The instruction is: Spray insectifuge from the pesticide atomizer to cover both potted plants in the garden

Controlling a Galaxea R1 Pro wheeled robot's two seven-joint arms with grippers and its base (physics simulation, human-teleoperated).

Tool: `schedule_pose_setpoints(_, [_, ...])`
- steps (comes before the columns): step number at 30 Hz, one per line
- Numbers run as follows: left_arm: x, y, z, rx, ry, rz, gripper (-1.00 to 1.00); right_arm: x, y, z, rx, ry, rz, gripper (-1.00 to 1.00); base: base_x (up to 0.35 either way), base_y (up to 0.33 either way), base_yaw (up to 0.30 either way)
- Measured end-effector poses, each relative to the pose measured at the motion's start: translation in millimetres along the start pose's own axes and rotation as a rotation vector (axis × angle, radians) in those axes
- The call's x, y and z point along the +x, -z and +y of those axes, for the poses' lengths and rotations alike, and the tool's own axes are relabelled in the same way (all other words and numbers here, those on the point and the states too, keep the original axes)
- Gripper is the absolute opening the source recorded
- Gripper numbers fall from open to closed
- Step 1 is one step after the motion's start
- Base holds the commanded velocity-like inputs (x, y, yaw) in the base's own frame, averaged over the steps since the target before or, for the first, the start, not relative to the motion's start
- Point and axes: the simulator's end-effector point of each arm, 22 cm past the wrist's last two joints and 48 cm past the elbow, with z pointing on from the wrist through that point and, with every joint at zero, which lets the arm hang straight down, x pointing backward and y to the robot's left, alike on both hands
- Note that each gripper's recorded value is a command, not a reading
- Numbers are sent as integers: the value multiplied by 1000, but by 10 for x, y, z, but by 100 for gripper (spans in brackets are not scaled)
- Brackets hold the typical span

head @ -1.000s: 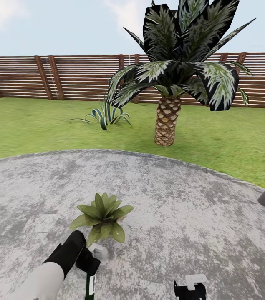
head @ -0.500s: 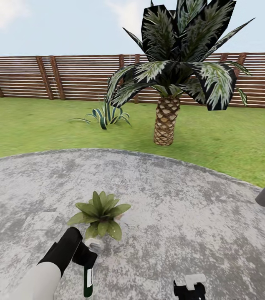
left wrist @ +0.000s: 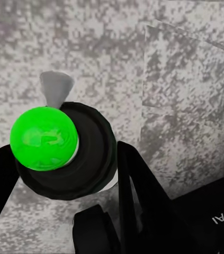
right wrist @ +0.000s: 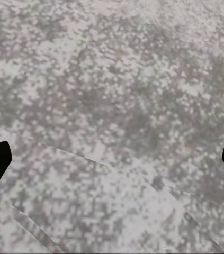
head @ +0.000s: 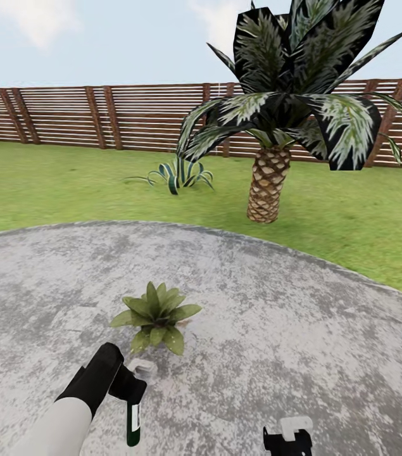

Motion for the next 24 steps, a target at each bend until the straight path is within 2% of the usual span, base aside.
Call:
schedule_pose_setpoints(6, [-85,45,-18,0,1,-9,-100,-2,-1,17,-4,1,0,100,9,-8,0])
schedule_pose_setpoints(7, [-128,151,57,-18,39,13,-100,1,-1,0,-1,0,0,100,0,0,0])
schedule_pose_setpoints(13, [-47,193,381,-104,64,22,-100,-1,-1,13,-2,-1,0,100,0,0,61])
schedule_pose_setpoints(18, [-123,180,244,-87,60,11,-100,2,-1,3,0,0,1,100,1,0,220])
schedule_pose_setpoints(24, [-135,179,219,-84,58,9,-100,0,0,0,0,0,0,100,188,-116,25])
